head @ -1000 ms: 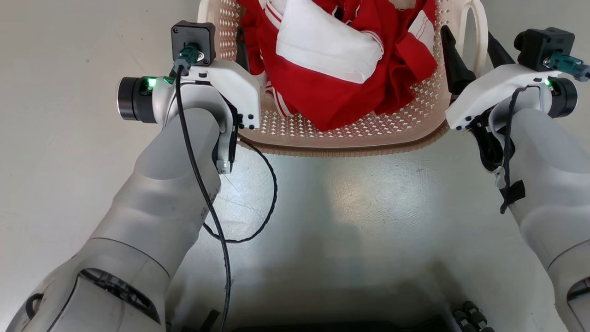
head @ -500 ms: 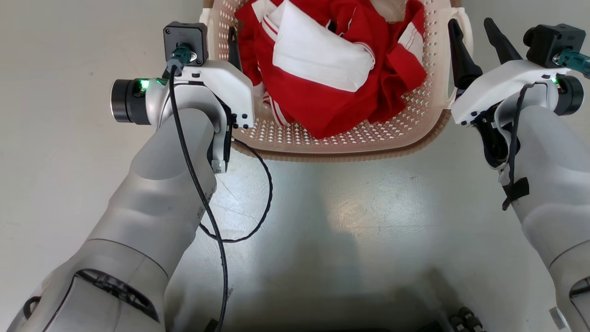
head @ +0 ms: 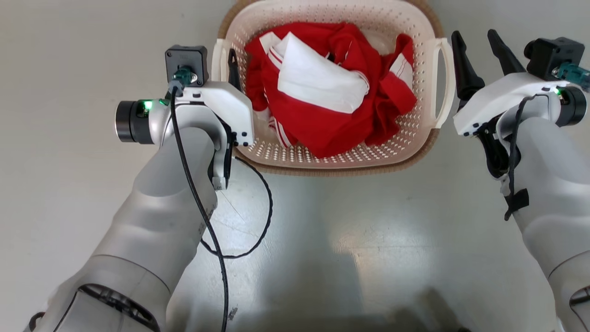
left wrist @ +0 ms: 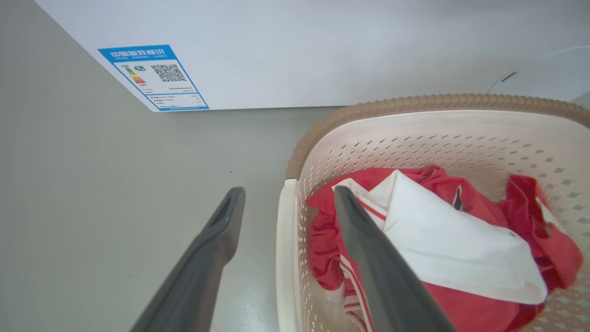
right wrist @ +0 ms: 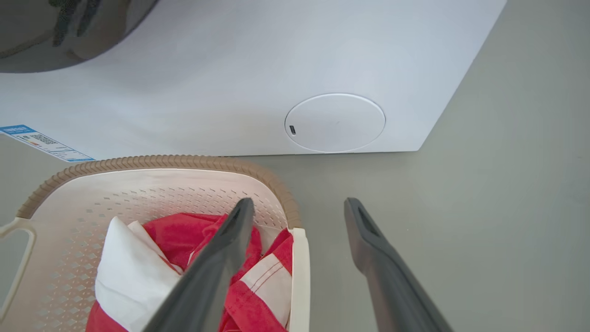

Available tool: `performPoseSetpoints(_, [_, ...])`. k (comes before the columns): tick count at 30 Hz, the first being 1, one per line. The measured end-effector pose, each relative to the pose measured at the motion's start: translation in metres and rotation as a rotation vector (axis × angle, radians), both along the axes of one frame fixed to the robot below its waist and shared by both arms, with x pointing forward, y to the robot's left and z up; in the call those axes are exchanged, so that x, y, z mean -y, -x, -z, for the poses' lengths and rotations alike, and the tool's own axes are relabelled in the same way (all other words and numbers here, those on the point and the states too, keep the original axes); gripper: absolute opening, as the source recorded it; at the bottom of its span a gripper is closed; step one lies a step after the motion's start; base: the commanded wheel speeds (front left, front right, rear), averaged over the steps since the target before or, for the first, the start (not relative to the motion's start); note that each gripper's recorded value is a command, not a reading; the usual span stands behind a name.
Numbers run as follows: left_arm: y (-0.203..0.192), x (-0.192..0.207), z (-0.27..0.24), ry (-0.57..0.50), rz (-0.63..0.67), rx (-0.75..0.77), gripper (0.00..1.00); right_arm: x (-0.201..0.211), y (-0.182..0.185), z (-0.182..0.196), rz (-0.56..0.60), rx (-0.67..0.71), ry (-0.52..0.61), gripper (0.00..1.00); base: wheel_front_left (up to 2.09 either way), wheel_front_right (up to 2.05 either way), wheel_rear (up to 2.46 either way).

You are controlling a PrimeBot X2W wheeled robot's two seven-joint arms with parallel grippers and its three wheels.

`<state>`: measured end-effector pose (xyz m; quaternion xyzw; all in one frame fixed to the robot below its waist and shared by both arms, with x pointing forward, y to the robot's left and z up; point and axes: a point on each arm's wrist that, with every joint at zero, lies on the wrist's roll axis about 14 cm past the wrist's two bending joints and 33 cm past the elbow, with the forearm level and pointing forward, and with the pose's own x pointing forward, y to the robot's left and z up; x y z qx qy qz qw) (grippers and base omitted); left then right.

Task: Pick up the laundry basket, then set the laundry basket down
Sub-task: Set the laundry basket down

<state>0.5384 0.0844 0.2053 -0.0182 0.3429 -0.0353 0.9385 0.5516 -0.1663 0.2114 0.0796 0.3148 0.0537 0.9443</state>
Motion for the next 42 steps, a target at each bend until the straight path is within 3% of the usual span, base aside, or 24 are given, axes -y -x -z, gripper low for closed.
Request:
performPoseSetpoints(24, [0.029, -0.014, -0.119, 0.053, -0.035, 0.205, 1.0, 0.0, 0.017, -0.12, -0.011, 0.214, 0.035, 1.0, 0.0, 0.0, 0.0])
performPoseSetpoints(42, [0.079, -0.038, -0.213, 0.077, -0.063, 0.427, 1.0, 0.001, 0.063, -0.218, -0.019, 0.441, 0.075, 1.0, 0.0, 0.0, 0.0])
